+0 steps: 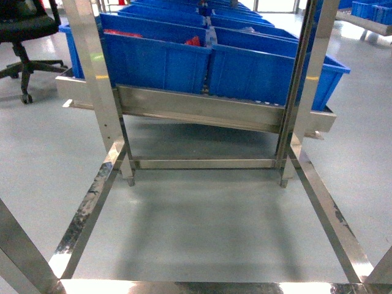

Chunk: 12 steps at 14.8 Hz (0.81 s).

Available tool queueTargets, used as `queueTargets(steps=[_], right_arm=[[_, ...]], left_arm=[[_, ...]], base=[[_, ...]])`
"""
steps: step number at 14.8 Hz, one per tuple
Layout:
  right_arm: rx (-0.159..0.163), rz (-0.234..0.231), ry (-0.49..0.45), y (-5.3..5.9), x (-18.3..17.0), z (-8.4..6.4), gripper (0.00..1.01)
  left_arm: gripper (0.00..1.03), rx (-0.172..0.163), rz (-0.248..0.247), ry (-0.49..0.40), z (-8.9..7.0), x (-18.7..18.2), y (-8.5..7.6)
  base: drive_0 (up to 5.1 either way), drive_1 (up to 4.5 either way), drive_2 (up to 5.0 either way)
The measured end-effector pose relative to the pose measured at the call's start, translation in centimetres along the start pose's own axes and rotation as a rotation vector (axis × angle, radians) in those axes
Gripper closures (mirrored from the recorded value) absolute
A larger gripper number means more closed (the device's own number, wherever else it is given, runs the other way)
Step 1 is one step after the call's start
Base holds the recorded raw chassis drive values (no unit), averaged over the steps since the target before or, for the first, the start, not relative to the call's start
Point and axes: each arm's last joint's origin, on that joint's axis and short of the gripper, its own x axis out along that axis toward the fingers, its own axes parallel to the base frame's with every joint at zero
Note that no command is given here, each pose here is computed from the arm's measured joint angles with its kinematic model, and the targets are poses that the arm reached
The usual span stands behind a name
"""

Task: Pick capacitor and pack into box

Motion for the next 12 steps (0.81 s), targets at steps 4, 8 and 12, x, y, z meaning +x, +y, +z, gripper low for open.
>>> queueTargets(steps=[4,8,12], right_arm=[[0.0,0.002,0.0,0.0,0.0,0.0,0.03],[0.0,0.0,0.0,0.0,0.0,0.0,0.03],[0.0,0.0,0.0,0.0,0.0,0.0,0.03]], left_arm=[[0.05,0.0,0.001,-0.001,0.01,0.0,0.0],[0.05,0.0,0.002,-0.002,0.01,0.0,0.01],[0.05,0.0,0.0,-0.002,0.02,0.0,0.0]], base=[[0.0,0.0,0.0],[0.0,0.0,0.0],[0.0,0.0,0.0]])
